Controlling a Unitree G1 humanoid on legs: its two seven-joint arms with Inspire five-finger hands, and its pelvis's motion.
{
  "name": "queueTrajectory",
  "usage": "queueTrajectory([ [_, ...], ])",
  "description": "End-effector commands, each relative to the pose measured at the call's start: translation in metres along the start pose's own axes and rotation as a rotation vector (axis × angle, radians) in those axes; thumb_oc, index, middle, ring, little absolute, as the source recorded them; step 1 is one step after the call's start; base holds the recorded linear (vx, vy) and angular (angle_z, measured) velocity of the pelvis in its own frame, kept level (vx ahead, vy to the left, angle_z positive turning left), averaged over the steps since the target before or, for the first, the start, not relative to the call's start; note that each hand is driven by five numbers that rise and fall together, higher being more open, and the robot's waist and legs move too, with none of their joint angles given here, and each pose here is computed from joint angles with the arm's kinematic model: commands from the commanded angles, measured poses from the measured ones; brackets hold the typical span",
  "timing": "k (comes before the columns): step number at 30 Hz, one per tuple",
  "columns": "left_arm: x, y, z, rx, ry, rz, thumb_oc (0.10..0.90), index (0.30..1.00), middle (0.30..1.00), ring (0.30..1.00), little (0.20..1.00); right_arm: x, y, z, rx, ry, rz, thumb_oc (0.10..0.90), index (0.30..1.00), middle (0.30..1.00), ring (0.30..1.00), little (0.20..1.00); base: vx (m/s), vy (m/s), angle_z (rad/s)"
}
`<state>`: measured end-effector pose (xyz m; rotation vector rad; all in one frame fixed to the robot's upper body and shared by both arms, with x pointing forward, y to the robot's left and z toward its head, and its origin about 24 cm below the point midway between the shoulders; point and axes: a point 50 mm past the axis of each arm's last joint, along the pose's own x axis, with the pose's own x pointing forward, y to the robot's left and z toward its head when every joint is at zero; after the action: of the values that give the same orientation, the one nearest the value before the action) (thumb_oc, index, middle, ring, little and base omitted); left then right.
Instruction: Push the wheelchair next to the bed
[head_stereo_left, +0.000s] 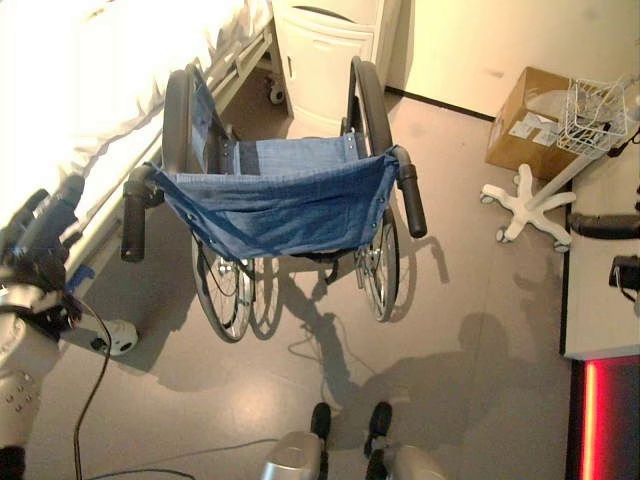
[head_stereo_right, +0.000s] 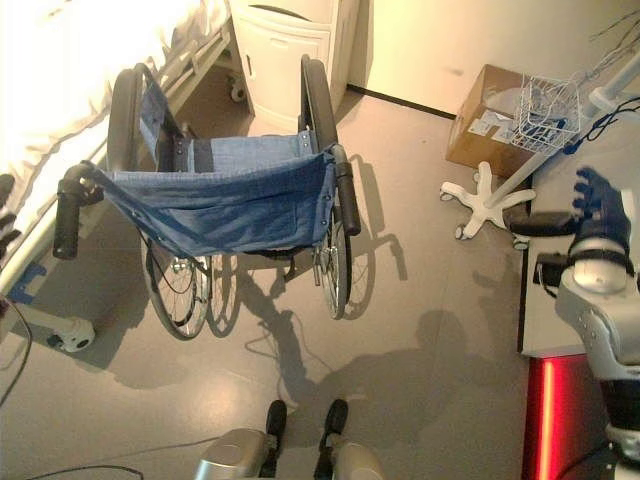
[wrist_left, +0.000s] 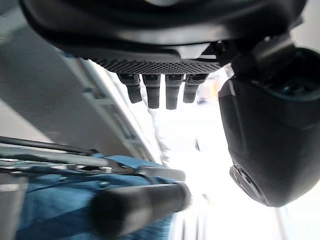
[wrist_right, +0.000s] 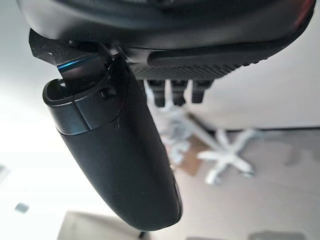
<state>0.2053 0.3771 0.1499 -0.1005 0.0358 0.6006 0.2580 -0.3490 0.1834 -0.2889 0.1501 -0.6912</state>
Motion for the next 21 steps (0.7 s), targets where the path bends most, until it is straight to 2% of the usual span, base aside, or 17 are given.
queueTrajectory([
  [1, -0.009, 0.018, 0.030, 0.025, -0.154, 0.037, 0.800, 0.900, 0.900, 0.900, 0.900, -0.003, -0.020, 0.013, -0.011, -0.126, -0.167, 0.800, 0.900, 0.900, 0.900, 0.900, 0.00, 0.000, 0.00],
  [4, -0.016, 0.026, 0.002, 0.010, -0.049, 0.063, 0.800, 0.900, 0.900, 0.900, 0.900, -0.007, -0.026, -0.024, 0.012, -0.016, -0.163, 0.800, 0.900, 0.900, 0.900, 0.900, 0.00, 0.011, 0.00],
  [5, -0.022, 0.034, -0.019, 0.004, 0.037, 0.088, 0.800, 0.900, 0.900, 0.900, 0.900, -0.011, -0.028, -0.052, 0.029, 0.063, -0.157, 0.800, 0.900, 0.900, 0.900, 0.900, -0.01, 0.037, -0.03],
  [9, -0.036, 0.040, -0.075, -0.024, 0.237, 0.123, 0.800, 0.900, 0.900, 0.900, 0.900, -0.028, -0.027, -0.119, 0.048, 0.275, -0.143, 0.800, 0.900, 0.900, 0.900, 0.900, -0.01, 0.038, -0.01],
  [14, -0.055, 0.029, -0.148, -0.056, 0.478, 0.149, 0.800, 0.900, 0.900, 0.900, 0.900, -0.059, -0.010, -0.218, 0.061, 0.628, -0.142, 0.800, 0.900, 0.900, 0.900, 0.900, -0.01, 0.011, -0.02],
  [19, -0.072, 0.018, -0.198, -0.087, 0.636, 0.155, 0.800, 0.900, 0.900, 0.900, 0.900, -0.090, 0.013, -0.269, -0.014, 0.802, -0.138, 0.800, 0.900, 0.900, 0.900, 0.900, 0.01, 0.035, 0.01],
  [21, -0.083, 0.010, -0.219, -0.082, 0.706, 0.123, 0.800, 0.900, 0.900, 0.900, 0.900, -0.112, 0.031, -0.291, 0.061, 0.918, -0.108, 0.800, 0.900, 0.900, 0.900, 0.900, 0.01, 0.031, 0.04],
])
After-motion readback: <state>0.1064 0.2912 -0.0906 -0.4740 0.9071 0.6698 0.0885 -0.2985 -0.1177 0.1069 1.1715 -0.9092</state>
